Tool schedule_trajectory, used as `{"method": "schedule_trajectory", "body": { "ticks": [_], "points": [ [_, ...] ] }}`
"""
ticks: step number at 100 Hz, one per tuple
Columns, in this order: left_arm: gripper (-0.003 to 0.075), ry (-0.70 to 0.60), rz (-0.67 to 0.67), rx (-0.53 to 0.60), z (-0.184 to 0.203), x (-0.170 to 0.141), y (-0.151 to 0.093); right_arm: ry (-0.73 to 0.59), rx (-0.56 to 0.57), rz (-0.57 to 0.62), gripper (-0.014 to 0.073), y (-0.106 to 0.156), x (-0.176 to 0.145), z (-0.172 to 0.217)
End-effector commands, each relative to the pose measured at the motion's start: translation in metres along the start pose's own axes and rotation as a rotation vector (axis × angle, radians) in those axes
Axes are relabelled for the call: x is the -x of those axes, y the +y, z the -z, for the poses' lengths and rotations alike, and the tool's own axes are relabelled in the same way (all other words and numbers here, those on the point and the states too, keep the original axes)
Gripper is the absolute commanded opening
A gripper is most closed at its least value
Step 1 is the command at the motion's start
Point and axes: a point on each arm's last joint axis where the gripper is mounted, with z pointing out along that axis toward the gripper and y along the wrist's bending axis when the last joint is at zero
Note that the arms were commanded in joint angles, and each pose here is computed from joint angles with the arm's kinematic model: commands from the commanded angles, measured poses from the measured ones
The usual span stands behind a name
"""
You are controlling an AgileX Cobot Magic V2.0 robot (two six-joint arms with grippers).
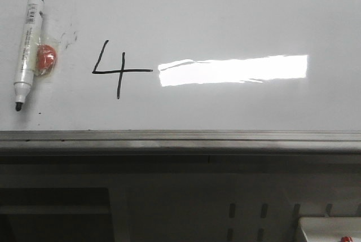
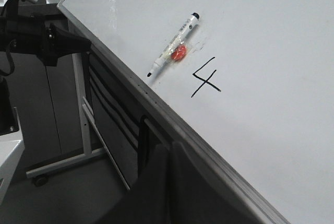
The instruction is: Write number 4 on whiteboard
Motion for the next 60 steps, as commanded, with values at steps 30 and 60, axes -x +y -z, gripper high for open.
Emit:
{"method": "schedule_trajectory", "body": {
  "ticks": [30, 60],
  "points": [
    [-0.0020, -0.044, 0.011, 0.000, -0.002, -0.005, 0.000, -0.090, -0.005, -0.009, -0.0064, -0.001, 0.015, 0.002],
    [-0.0020, -0.044, 0.011, 0.000, -0.002, -0.005, 0.000, -0.058, -0.303, 0.027, -0.0064, -0.020, 0.013, 0.004]
  ]
}}
